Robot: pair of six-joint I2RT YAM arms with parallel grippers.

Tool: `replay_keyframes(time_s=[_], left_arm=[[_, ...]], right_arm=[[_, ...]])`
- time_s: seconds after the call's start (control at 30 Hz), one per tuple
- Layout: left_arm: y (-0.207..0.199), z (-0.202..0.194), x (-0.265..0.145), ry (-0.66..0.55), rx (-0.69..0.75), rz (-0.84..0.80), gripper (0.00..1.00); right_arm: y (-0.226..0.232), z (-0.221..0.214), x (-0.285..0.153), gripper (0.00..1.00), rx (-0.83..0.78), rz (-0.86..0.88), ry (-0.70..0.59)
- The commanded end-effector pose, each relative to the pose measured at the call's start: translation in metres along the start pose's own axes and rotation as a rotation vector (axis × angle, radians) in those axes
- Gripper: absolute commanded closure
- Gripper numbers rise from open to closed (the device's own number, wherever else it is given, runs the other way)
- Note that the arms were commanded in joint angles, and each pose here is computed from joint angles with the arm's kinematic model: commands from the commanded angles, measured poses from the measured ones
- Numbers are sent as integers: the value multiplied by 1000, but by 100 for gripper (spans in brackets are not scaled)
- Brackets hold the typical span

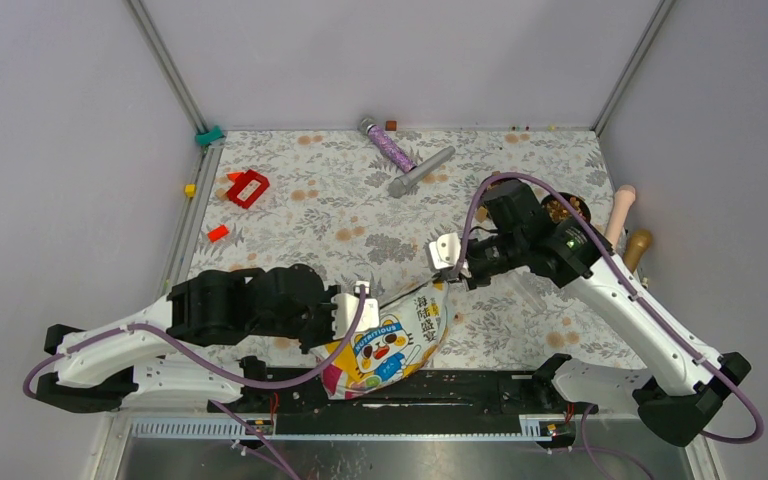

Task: Serve the pet food
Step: Close the pet food bag at the center of the board.

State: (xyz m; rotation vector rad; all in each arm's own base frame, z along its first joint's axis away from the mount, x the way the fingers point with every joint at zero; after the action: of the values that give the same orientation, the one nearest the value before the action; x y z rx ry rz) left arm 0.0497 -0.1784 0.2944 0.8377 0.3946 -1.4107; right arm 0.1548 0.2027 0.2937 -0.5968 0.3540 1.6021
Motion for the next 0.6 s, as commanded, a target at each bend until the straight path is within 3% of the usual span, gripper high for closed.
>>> replay_keyframes(time_s=[0.0,0.17,0.27,0.47,0.53,0.57], left_arm=[[3,41,-32,-249,26,-2,100],[3,42,-31,-247,28,-5,100],[3,43,-31,-248,27,-5,100],[3,44,-32,-254,34,-9,100],[3,44,-32,-255,33,-10,100],[3,44,-33,-256,33,-10,100]], right_arm=[[8,18,-10,82,-59,10,-68],[12,18,-2,59,-84,20,-99],[11,18,1,52,-76,26,-90],[9,21,11,50,-61,54,-82],[8,20,15,53,-61,52,-68],[7,20,16,60,-59,47,-63]])
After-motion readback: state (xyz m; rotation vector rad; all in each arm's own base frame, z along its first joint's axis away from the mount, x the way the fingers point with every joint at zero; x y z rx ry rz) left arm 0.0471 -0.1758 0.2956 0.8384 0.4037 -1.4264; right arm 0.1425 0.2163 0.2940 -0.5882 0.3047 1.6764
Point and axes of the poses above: each gripper's point midway between its finger pads, its own x axis out along the fingers, its own y axis along the line the jaws close on, z = x × y, the point moved 5 cm from there along -x, back along the fingers, and after that the axes turned 12 degrees about x, right-handed, at the moved point
